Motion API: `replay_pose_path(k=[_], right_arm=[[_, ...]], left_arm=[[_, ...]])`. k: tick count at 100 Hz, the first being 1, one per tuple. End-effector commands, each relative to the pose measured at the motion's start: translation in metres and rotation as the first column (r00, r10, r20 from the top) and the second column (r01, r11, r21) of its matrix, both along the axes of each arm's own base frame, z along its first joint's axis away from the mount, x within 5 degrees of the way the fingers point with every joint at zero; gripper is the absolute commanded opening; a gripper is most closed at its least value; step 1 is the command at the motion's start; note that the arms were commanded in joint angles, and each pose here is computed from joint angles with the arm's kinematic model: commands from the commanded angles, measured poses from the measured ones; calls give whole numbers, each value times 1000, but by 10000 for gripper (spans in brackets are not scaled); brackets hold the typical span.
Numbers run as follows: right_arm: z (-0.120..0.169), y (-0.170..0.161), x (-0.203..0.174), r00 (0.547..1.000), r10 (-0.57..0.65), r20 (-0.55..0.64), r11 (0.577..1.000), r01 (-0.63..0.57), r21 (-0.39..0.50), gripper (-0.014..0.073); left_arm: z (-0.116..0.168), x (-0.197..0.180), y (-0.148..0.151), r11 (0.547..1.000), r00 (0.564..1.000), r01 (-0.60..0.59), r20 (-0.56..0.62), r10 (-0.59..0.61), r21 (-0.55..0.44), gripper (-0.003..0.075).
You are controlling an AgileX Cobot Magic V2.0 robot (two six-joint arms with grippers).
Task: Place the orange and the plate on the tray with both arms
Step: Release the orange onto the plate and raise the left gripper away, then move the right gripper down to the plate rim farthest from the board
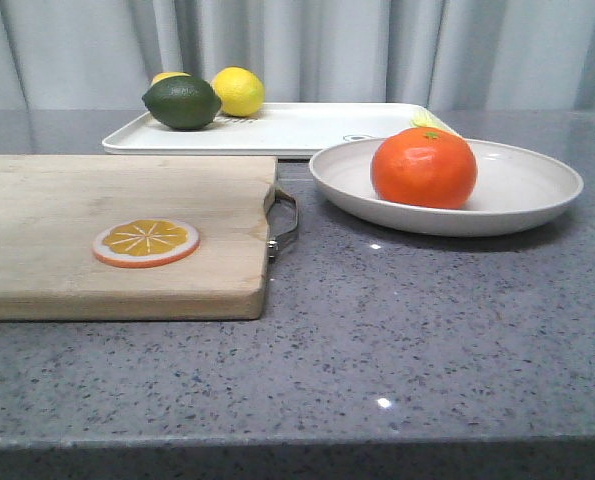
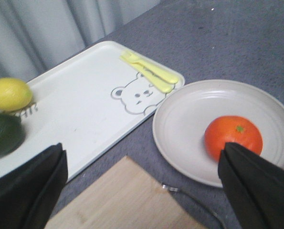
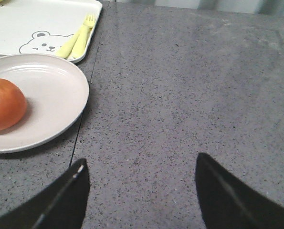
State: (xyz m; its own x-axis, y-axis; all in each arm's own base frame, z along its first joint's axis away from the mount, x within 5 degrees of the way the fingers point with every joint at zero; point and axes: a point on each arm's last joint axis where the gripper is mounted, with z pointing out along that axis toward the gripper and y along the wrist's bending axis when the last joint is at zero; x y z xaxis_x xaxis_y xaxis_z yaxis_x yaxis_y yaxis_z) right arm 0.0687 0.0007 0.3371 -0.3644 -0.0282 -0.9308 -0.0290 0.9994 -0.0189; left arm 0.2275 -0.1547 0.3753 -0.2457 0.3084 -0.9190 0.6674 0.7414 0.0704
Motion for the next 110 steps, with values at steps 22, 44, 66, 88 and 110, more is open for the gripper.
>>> replay_pose_path(k=[22,44,66,88,110], right_arm=[[14,0,4,997,2,78,1000,-2,-6,486],[14,0,4,997,2,78,1000,-2,-6,486],[14,0,4,997,2,78,1000,-2,-6,486],[14,0,4,997,2,78,1000,-2,-6,486],[17,2,5,994,10,105,1000,-12,16,486]], left_arm=[[-8,-55,75,974,967,-204,136,216,-97,606],[-22,-88,100,956,944,-269,163,286,-121,606],[-34,-103,109,947,933,-296,172,315,-126,588],[-36,-102,109,947,934,-297,167,315,-123,512],[-36,-102,109,947,934,-297,167,315,-123,429]])
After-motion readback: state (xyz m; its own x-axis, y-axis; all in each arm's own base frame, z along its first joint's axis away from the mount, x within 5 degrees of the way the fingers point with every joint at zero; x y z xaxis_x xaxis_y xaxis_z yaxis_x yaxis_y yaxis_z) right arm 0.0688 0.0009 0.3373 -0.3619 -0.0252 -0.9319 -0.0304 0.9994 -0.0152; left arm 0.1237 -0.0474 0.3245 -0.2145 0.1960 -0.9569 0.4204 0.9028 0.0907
